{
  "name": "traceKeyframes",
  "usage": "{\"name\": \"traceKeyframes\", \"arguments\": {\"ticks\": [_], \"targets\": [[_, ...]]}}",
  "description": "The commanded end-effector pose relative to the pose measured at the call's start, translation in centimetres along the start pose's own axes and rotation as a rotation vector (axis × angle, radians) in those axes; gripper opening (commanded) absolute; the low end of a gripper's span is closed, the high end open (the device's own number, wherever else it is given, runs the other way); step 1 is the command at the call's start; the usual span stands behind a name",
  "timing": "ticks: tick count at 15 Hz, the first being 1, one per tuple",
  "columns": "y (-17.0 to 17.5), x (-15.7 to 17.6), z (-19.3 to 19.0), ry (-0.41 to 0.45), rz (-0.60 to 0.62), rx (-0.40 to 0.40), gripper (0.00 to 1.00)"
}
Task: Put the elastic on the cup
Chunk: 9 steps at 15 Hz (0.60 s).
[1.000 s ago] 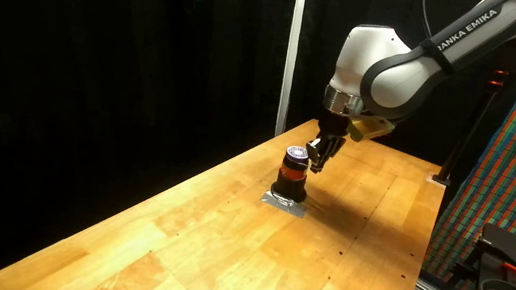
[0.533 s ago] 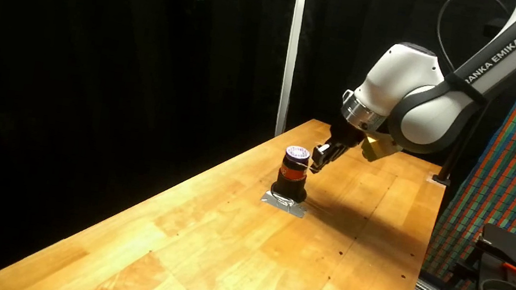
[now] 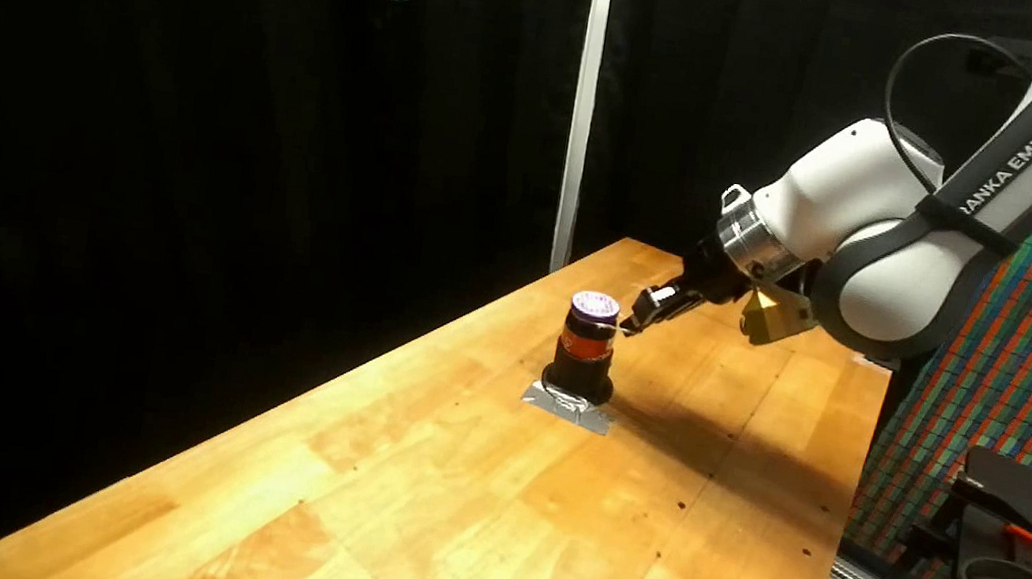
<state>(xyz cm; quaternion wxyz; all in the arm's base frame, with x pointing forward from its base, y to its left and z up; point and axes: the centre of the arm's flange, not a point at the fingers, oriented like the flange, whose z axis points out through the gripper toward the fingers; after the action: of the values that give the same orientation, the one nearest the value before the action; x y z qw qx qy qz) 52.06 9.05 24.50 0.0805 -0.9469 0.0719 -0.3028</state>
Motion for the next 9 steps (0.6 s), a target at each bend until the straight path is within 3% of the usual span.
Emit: {"name": "traceKeyframes", "arguments": {"ticks": [1,9], "targets": [[0.6,-1.2,-1.8,0.103,0.026,0.068,0.12],[1.7,-2.5,-2.3,0.246,0.037,0.097,0.11]]}}
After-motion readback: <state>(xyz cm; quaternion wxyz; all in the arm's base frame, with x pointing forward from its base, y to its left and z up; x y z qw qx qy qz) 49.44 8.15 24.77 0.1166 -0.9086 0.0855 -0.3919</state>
